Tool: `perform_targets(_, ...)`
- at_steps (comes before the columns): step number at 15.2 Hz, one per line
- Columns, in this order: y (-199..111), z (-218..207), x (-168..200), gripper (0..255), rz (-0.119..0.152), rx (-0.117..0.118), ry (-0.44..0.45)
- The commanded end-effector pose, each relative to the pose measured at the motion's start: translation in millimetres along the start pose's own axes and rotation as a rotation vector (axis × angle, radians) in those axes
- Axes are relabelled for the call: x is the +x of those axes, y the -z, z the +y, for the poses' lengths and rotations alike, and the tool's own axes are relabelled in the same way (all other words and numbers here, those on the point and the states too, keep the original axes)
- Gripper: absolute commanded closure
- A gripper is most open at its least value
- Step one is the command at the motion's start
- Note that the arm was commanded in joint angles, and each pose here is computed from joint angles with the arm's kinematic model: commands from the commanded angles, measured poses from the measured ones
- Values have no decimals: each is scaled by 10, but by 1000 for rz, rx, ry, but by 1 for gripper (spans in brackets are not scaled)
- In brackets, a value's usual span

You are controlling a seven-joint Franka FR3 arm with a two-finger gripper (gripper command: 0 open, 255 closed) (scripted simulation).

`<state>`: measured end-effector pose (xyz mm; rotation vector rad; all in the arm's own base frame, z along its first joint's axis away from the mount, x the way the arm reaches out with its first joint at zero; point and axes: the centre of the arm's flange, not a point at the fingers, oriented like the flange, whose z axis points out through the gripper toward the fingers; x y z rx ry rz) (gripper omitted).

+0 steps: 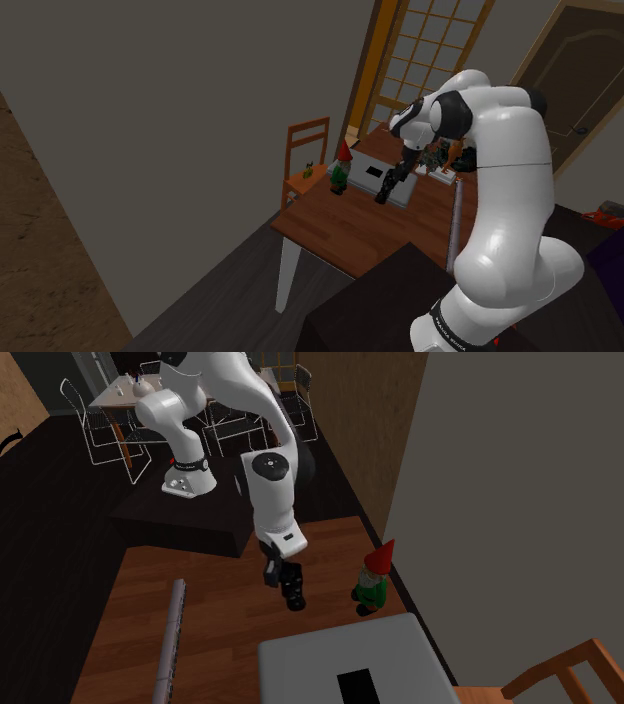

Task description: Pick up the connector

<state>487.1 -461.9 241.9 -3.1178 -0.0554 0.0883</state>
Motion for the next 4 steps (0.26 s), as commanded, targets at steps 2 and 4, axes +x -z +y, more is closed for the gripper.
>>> perform_targets(2, 174, 8, -10, 255, 0, 0, 0)
perform_targets(4, 182, 8, -10, 255, 0, 0, 0)
